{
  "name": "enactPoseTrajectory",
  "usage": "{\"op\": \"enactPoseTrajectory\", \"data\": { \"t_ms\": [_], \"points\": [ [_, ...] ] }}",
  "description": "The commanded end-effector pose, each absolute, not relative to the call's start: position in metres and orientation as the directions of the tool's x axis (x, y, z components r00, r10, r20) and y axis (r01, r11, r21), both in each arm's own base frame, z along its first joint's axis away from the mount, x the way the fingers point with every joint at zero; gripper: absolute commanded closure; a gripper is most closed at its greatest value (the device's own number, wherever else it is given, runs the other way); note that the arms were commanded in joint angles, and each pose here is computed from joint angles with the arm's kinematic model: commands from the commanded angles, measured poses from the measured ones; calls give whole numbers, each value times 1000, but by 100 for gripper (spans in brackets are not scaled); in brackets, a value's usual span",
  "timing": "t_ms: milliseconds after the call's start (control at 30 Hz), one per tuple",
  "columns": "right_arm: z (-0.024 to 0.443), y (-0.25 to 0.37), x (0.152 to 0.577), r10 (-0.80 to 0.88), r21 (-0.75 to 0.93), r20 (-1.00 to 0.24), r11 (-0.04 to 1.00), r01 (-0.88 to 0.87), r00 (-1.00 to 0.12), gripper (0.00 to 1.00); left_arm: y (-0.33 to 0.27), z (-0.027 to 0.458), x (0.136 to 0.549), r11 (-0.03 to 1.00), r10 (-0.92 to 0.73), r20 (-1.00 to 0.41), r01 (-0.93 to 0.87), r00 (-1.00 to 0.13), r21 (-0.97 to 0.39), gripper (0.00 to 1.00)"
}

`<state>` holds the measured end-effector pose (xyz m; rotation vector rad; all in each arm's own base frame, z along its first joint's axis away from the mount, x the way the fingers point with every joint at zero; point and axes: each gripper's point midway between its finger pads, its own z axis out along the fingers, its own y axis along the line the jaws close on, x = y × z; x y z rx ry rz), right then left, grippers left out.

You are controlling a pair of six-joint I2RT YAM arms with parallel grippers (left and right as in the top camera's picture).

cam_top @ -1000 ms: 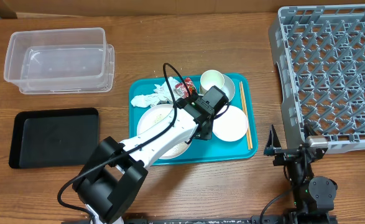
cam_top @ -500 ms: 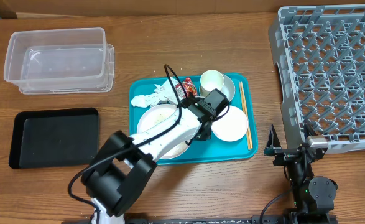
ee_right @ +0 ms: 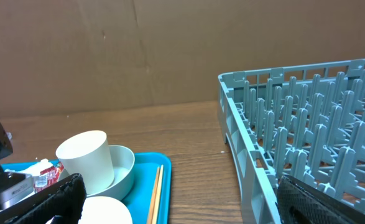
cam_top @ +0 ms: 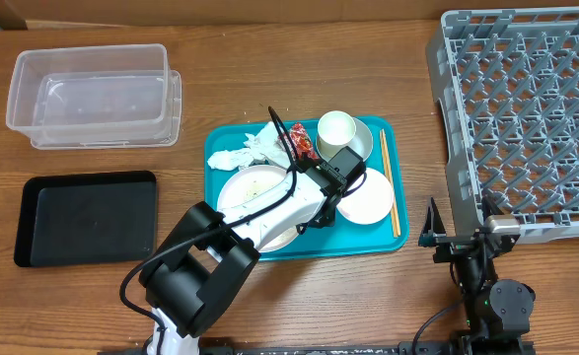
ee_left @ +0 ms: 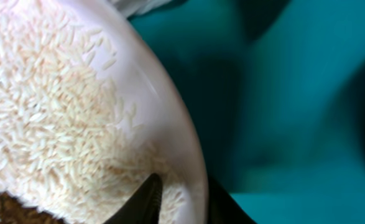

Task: Sort waste into correct bins and load items into the dishwasher
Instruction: 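Grasp the rim of the white plate with the left gripper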

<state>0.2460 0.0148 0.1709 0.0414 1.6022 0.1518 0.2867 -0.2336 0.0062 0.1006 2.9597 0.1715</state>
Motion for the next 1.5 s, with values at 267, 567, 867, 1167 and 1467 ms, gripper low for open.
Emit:
{"op": "enactPoseTrajectory", "data": {
  "t_ms": [267, 567, 867, 1167, 1467],
  "points": [
    [169, 12, 246, 129, 131, -991, 990, -54, -32, 0, -230, 13, 294, 981, 87, -192, 50, -978, 189, 87],
    [169, 12, 246, 129, 131, -991, 990, -54, -32, 0, -233, 23, 295, 980, 91, -189, 53, -978, 194, 96],
    [169, 12, 246, 129, 131, -991, 990, -54, -32, 0, -210, 48, 293, 949, 62, -186, 0, -981, 316, 96],
    [169, 12, 246, 129, 131, -991, 990, -54, -32, 0, -181, 72, 292, 908, -33, -189, -109, -981, 405, 96],
    [169, 12, 246, 129, 131, -991, 990, -54, -32, 0, -153, 96, 305, 901, -126, -198, -196, -972, 388, 96]
  ]
}}
